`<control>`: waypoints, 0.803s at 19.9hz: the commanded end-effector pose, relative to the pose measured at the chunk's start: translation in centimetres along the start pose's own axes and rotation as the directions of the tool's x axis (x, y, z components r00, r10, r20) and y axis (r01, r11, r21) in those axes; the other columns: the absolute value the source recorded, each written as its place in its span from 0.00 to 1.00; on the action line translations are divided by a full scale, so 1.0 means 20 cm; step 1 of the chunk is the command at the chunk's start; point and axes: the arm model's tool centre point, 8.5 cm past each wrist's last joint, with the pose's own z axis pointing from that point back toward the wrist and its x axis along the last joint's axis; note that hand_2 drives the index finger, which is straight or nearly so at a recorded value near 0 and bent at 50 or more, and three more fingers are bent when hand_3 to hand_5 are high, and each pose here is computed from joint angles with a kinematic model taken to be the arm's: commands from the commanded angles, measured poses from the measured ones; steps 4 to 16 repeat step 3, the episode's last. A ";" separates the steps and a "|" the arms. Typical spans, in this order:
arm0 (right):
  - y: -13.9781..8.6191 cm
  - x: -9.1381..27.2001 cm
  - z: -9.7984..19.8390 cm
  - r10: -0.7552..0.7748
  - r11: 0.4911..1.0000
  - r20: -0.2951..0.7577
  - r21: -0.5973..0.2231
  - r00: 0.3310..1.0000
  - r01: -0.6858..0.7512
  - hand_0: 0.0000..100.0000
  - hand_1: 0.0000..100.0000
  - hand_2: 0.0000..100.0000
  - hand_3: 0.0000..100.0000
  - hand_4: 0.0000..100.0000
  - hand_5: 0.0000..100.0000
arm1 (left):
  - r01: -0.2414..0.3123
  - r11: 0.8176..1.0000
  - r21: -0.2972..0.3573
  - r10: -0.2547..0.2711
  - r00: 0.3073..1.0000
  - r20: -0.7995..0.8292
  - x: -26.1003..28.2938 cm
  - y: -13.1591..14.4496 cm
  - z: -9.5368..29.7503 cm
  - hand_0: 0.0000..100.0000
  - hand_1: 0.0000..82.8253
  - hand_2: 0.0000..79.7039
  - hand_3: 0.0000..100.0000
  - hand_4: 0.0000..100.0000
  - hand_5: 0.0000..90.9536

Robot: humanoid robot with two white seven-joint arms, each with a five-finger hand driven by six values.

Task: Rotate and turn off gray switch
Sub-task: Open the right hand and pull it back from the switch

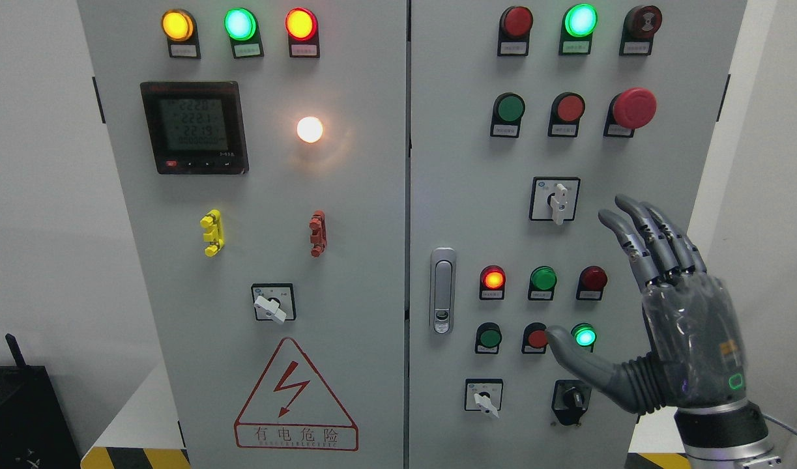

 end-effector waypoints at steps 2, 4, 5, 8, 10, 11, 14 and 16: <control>-0.02 -0.01 0.02 0.006 1.000 -0.010 -0.005 1.000 -0.006 0.02 0.22 0.00 0.00 0.00 0.00 | -0.032 0.999 0.002 0.032 0.999 0.001 0.00 0.00 0.00 0.12 0.47 0.00 0.00 0.00 0.00; -0.02 0.00 0.02 0.005 1.000 -0.008 -0.004 1.000 -0.005 0.02 0.22 0.00 0.00 0.00 0.00 | -0.032 0.999 0.002 0.032 0.999 0.001 0.00 0.00 0.00 0.12 0.47 0.00 0.00 0.00 0.00; -0.02 0.00 0.02 0.005 1.000 -0.008 -0.004 1.000 -0.005 0.02 0.22 0.00 0.00 0.00 0.00 | -0.032 0.999 0.002 0.032 0.999 0.001 0.00 0.00 0.00 0.12 0.47 0.00 0.00 0.00 0.00; -0.02 0.00 0.02 0.005 1.000 -0.008 -0.004 1.000 -0.005 0.02 0.22 0.00 0.00 0.00 0.00 | -0.032 0.999 0.002 0.032 0.999 0.001 0.00 0.00 0.00 0.12 0.47 0.00 0.00 0.00 0.00; -0.02 0.00 0.02 0.005 1.000 -0.008 -0.004 1.000 -0.005 0.02 0.22 0.00 0.00 0.00 0.00 | -0.032 0.999 0.002 0.032 0.999 0.001 0.00 0.00 0.00 0.12 0.47 0.00 0.00 0.00 0.00; -0.02 0.00 0.02 0.005 1.000 -0.008 -0.004 1.000 -0.005 0.02 0.22 0.00 0.00 0.00 0.00 | -0.032 0.999 0.002 0.032 0.999 0.001 0.00 0.00 0.00 0.12 0.47 0.00 0.00 0.00 0.00; -0.02 0.00 0.02 0.005 1.000 -0.008 -0.004 1.000 -0.005 0.02 0.22 0.00 0.00 0.00 0.00 | -0.032 0.999 0.002 0.032 0.999 0.001 0.00 0.00 0.00 0.12 0.47 0.00 0.00 0.00 0.00; -0.02 0.00 0.02 0.005 1.000 -0.008 -0.004 1.000 -0.005 0.02 0.22 0.00 0.00 0.00 0.00 | -0.032 0.999 0.002 0.032 0.999 0.001 0.00 0.00 0.00 0.12 0.47 0.00 0.00 0.00 0.00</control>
